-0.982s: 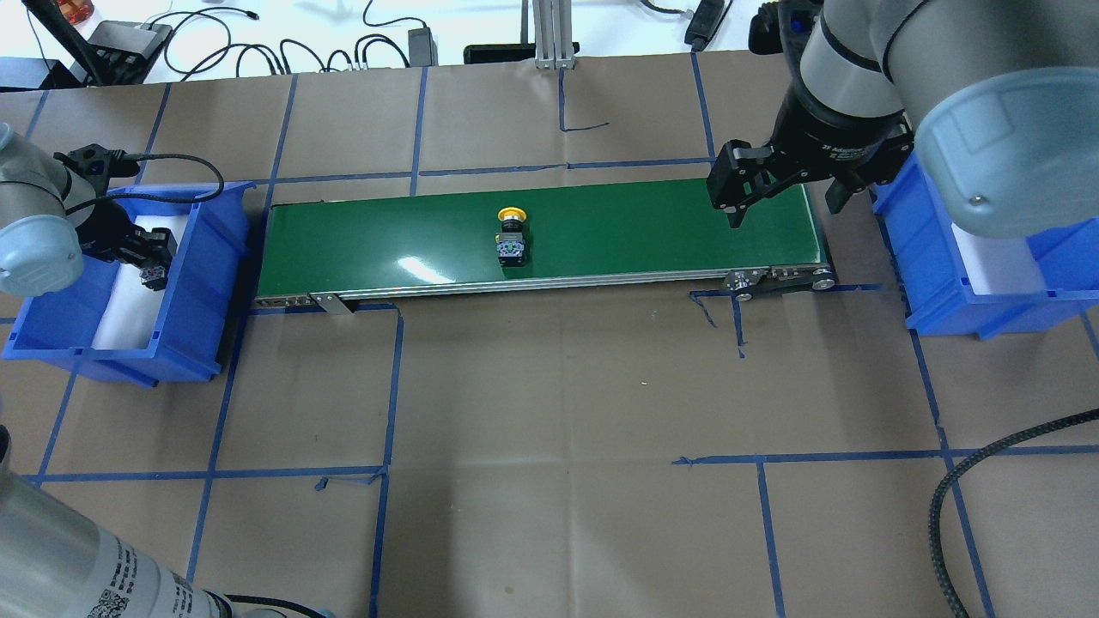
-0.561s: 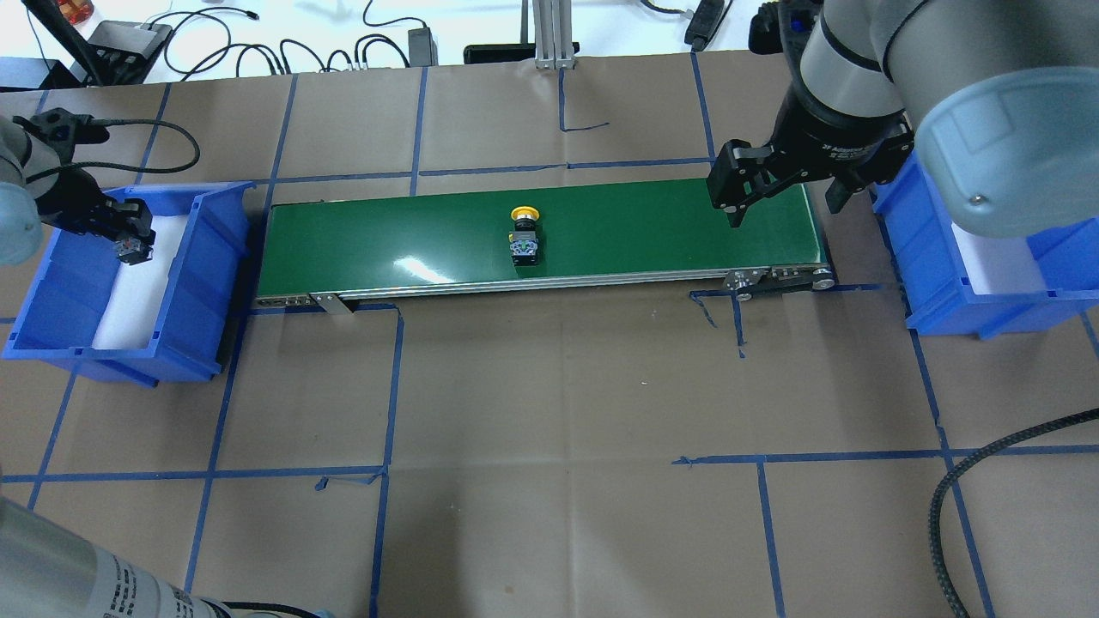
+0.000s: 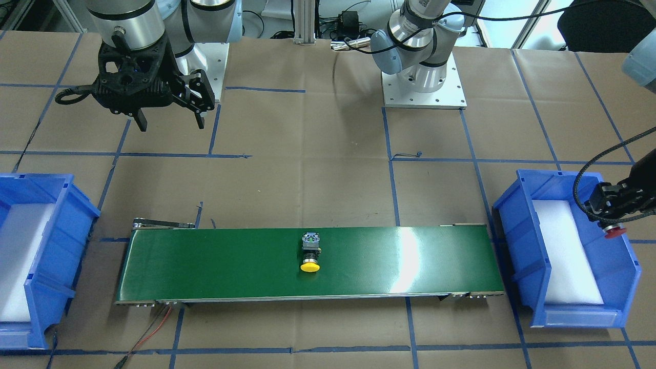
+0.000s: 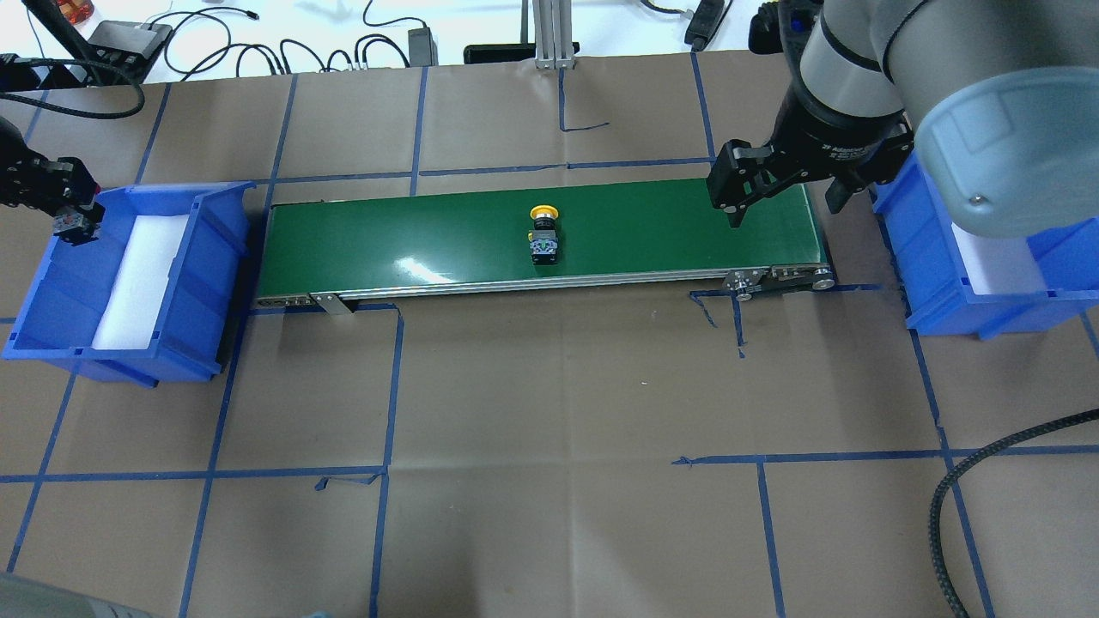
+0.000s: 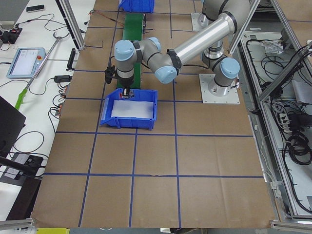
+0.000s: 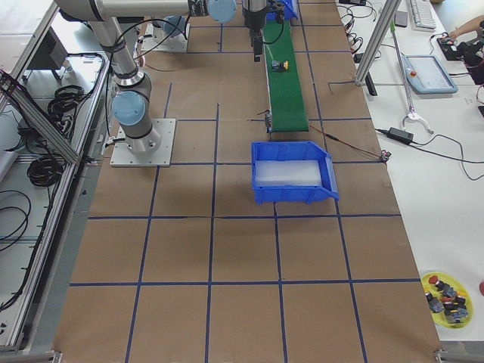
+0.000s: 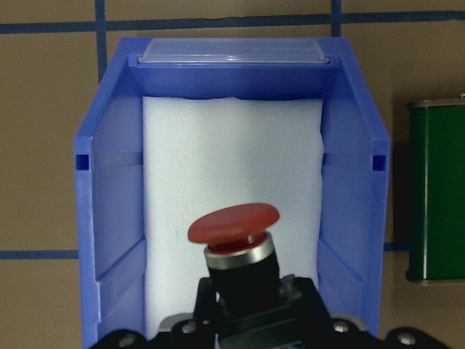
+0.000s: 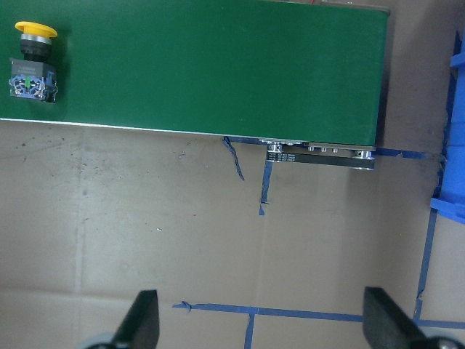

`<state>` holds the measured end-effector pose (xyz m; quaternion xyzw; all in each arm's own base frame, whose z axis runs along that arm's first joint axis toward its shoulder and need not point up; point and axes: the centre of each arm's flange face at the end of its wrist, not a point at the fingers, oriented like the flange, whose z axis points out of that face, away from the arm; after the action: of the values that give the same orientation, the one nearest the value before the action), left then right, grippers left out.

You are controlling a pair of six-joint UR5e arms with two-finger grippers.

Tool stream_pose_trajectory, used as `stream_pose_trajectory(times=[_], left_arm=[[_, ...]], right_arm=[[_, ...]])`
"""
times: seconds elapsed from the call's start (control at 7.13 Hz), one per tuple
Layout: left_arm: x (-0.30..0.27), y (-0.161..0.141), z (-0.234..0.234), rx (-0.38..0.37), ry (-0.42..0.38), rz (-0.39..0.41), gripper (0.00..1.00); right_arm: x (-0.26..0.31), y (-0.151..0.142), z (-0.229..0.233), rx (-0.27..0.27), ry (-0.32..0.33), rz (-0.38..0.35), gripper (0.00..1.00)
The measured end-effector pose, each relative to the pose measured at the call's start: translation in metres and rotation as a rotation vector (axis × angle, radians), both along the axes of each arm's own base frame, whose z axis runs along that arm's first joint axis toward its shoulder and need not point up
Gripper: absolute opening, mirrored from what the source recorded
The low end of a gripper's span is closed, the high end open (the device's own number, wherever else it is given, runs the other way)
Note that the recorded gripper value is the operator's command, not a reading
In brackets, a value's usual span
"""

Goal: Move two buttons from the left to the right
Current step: 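Place the red button on the conveyor with the left gripper and withdraw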

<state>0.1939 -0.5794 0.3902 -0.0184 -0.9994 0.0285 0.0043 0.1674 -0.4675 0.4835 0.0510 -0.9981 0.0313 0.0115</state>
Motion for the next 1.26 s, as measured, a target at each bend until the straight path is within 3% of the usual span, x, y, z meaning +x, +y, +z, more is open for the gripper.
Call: stream_pose_trajectory(times=[0.28, 0.84, 1.26], left_arm=[[-0.054, -0.010, 0.011, 0.003, -0.008, -0.038, 0.00], [-0.185, -0.026, -0.012, 0.048, -0.026, 0.040, 0.01], [-0.208, -0.044, -0.058, 0.092, -0.025, 0.038, 0.00]], right_arm=[[0.000, 0.000, 0.000, 0.000, 0.000, 0.000, 1.00], [0.000, 0.000, 0.000, 0.000, 0.000, 0.000, 1.00], [0.000, -0.001, -0.001, 0.002, 0.000, 0.000, 1.00]])
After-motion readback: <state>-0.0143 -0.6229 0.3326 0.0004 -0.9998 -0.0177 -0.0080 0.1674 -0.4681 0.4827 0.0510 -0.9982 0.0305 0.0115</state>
